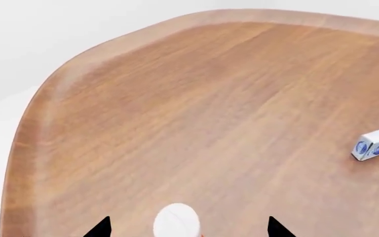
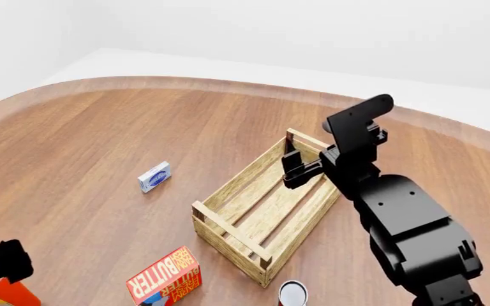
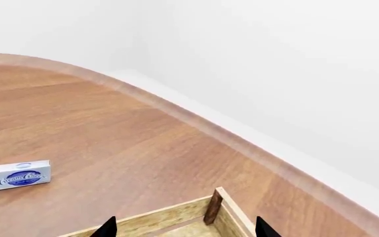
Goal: Pick up the ketchup, and put it in the wooden tray.
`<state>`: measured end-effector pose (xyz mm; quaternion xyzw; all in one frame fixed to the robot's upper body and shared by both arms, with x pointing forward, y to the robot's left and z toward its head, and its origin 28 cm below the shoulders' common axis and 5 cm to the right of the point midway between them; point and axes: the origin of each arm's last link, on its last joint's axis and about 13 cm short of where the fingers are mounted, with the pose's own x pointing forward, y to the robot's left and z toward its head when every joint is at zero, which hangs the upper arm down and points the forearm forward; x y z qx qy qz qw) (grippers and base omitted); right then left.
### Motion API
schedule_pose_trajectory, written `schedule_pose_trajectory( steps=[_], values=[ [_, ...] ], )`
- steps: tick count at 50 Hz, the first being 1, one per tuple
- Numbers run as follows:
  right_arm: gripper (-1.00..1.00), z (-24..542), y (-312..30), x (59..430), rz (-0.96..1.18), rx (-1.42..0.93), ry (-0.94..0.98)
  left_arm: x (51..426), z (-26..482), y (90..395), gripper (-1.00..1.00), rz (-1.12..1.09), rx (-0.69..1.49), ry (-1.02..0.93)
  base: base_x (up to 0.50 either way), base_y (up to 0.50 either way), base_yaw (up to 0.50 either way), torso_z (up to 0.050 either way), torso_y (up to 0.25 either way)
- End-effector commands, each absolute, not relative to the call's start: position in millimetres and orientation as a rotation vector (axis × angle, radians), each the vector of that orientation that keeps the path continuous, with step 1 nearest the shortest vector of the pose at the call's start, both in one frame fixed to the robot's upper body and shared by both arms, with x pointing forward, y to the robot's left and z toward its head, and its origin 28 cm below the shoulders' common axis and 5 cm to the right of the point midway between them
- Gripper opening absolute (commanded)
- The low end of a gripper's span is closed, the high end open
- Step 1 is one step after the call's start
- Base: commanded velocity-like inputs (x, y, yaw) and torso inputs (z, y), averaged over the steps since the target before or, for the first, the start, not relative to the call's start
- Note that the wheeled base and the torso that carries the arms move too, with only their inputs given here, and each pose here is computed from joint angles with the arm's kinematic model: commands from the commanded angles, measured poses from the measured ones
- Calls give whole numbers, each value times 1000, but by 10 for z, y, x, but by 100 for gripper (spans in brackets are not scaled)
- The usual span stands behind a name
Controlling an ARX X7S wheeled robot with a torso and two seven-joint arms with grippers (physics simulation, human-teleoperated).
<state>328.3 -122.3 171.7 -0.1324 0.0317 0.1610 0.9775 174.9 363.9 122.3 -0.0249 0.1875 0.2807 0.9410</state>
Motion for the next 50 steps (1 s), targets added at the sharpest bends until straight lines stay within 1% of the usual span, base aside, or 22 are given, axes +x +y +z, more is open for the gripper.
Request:
schedule_pose_trajectory(
  steps=[1, 28, 50],
  values=[
    [100, 1744, -1214, 3279, 322, -278, 63, 1837, 1095, 3667, 100, 595, -46, 392, 0, 0, 0, 0, 0],
    [100, 1824, -1221, 3234, 308, -297, 57, 1970, 840, 3707, 100, 614, -44, 438, 0, 0, 0, 0, 0],
    [100, 1879, -1225, 3210, 287, -314, 56, 2116, 528, 3795, 100, 690, -58, 503, 0, 0, 0, 0, 0]
  ],
)
